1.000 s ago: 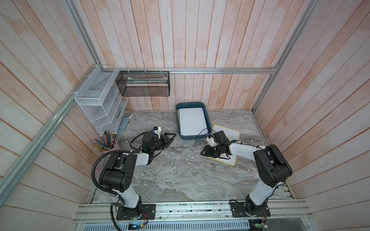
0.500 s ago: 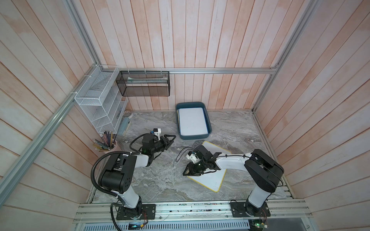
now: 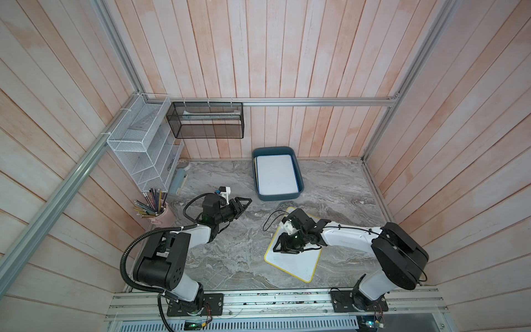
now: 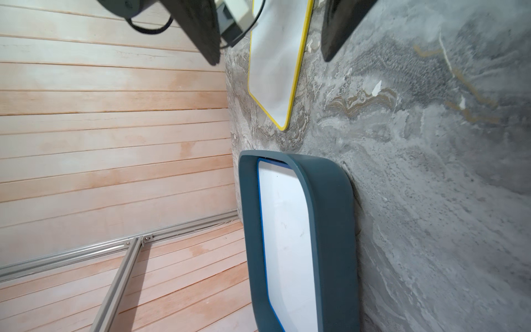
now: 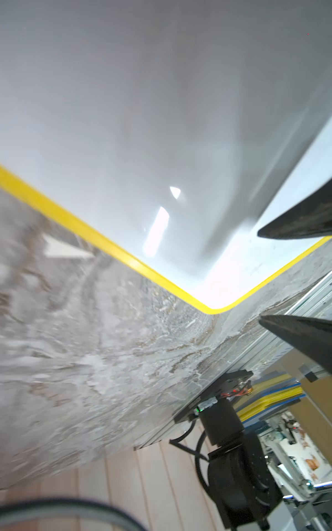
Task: Put the whiteboard into the storage box
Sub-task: Move the whiteboard to the center of the board, then pick up the whiteboard at the center of the board.
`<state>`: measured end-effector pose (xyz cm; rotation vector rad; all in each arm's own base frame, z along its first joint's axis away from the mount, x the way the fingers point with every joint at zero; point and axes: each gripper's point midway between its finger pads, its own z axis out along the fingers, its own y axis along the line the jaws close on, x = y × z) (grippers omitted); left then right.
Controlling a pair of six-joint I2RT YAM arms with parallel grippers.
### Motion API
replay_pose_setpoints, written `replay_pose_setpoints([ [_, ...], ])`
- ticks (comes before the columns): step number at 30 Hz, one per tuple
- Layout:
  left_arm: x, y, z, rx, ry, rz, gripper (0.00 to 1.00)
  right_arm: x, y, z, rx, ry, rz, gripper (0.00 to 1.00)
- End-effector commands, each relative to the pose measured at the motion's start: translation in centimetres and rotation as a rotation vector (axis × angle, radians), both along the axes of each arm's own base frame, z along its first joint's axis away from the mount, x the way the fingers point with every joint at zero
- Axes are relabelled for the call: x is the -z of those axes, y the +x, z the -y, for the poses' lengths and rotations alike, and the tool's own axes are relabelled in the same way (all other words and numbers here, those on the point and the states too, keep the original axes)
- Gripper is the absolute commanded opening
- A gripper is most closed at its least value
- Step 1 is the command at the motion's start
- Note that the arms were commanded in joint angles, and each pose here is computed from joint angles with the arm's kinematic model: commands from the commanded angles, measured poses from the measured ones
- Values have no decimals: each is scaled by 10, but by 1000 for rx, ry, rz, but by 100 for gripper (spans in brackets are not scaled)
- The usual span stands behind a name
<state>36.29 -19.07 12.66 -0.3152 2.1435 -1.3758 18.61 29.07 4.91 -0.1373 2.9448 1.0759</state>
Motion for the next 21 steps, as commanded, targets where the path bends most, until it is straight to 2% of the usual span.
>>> replay_pose_setpoints([
  [1,7,-11,8,98,114,4,58,-3,21,28,133,-16,61,45],
  [6,16,-25,22,185,222,7,58,-1,19,79,296,-31,94,45],
  [11,25,-35,34,270,217,-22,58,-6,20,127,428,8,133,45],
  [16,28,-48,18,245,326,-29,59,-15,13,152,473,-61,196,45],
  [21,22,-63,14,267,342,-8,59,-10,2,164,507,-87,207,45],
])
